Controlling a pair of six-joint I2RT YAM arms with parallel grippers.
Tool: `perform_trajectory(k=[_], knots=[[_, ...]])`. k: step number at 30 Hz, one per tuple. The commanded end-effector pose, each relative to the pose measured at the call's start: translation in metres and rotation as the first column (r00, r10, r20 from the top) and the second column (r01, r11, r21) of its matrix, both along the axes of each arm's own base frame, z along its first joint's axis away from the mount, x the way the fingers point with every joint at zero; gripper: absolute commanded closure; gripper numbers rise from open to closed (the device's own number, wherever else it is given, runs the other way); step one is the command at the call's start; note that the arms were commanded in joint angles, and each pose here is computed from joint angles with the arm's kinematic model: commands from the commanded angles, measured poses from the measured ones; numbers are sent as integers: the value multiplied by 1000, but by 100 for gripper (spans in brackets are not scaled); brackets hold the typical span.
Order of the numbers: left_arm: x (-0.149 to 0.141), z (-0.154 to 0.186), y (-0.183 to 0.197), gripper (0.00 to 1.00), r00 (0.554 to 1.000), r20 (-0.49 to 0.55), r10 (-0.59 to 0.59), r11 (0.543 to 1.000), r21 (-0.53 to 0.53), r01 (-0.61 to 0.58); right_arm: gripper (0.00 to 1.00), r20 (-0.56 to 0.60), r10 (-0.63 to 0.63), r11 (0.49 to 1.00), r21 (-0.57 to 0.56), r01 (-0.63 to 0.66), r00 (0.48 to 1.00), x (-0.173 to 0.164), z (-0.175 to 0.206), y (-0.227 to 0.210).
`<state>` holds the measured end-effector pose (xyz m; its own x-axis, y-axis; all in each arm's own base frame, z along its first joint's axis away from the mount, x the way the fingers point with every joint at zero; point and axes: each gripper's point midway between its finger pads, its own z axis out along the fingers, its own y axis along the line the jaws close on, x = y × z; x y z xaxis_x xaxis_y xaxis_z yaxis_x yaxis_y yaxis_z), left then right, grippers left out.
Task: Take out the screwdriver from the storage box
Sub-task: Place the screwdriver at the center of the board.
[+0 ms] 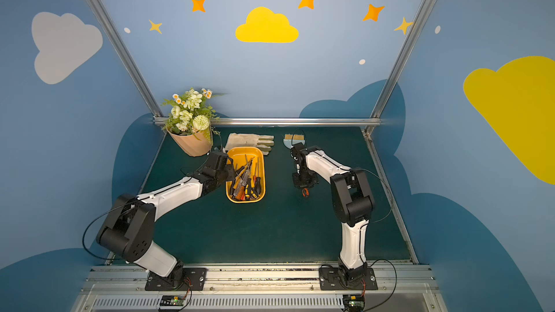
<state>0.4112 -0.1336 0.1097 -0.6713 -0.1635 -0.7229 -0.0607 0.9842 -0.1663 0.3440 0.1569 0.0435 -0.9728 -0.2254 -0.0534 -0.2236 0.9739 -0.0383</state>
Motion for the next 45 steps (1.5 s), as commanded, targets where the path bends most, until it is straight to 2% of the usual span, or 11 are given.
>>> perform_trajectory(k=[1, 9, 14, 16, 20, 25, 30, 37, 42, 45], knots=[[19, 51, -7, 98, 983, 183, 9, 996, -89, 7, 100, -30, -2, 999, -34, 1, 1000, -2, -5, -7], [18, 61, -10, 98, 955, 295, -17, 993, -108, 51, 100, -49, -21, 999, -47, 19, 999, -2, -15, -10], [18, 65, -7, 98, 938, 346, -7, 993, -112, 48, 90, -53, -30, 999, -25, 29, 998, -5, -15, -7], [17, 66, -6, 98, 931, 365, -7, 993, -104, 48, 82, -44, -35, 999, 2, 36, 998, -6, -15, -4], [17, 63, -2, 98, 932, 364, 3, 996, -87, 31, 74, -59, -38, 999, 12, 39, 998, -6, -18, -2], [16, 70, 1, 98, 926, 378, 16, 996, -89, 20, 59, -61, -43, 999, 4, 43, 997, -8, -20, -4], [16, 79, 2, 97, 915, 402, 29, 994, -105, 14, 53, -57, -42, 999, 8, 43, 997, -7, -18, -4], [17, 77, -1, 98, 917, 399, 7, 994, -102, 37, 50, 6, -54, 997, 57, 53, 999, -1, 4, 4], [16, 81, -4, 98, 907, 421, -26, 994, -84, 67, 47, 107, -5, 990, 139, -10, 994, 4, 44, 24], [14, 82, -4, 98, 907, 422, -13, 991, -119, 69, 47, 158, 29, 985, 165, -55, 987, 7, 71, 36]])
